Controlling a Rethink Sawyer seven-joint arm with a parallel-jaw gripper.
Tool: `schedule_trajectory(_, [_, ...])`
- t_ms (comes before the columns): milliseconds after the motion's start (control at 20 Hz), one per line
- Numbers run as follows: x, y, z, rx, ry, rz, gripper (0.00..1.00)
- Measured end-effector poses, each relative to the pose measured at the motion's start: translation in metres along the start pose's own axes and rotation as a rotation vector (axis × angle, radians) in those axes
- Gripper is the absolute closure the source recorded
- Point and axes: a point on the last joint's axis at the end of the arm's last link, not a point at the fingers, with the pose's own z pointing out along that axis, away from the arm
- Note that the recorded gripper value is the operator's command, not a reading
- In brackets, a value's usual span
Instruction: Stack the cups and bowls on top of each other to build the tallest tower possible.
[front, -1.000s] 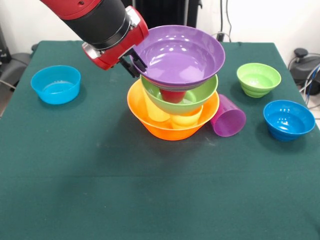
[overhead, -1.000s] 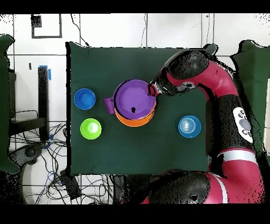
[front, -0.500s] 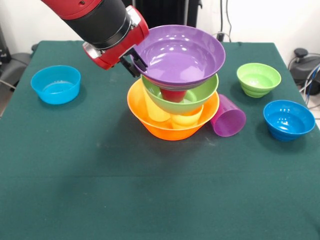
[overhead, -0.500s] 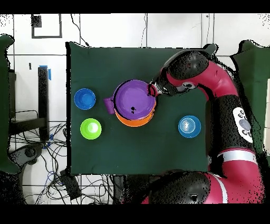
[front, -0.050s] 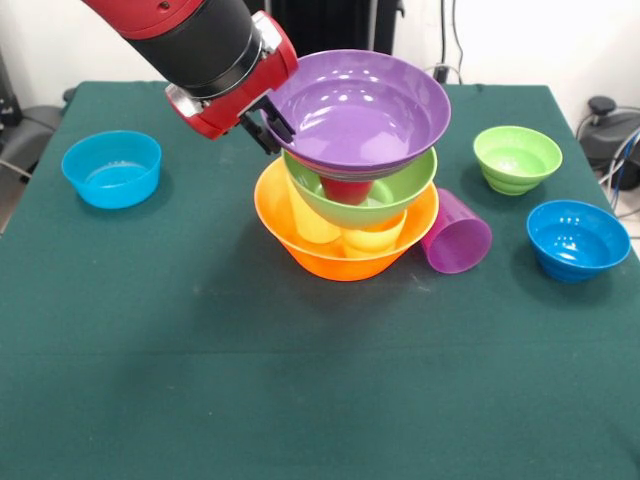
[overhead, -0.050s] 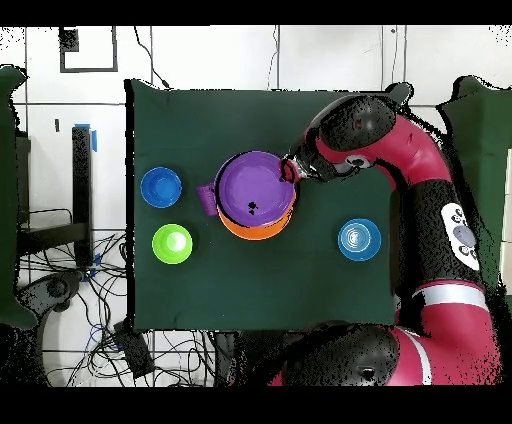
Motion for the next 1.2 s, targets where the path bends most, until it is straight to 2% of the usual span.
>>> schedule_trajectory(650, [0.0,0.0,0.0,0.0,0.0,0.0,1.0])
schedule_trajectory(1200, [0.0005,-0.0038,-0.0004,0.001,-0.027,0.005,1.0])
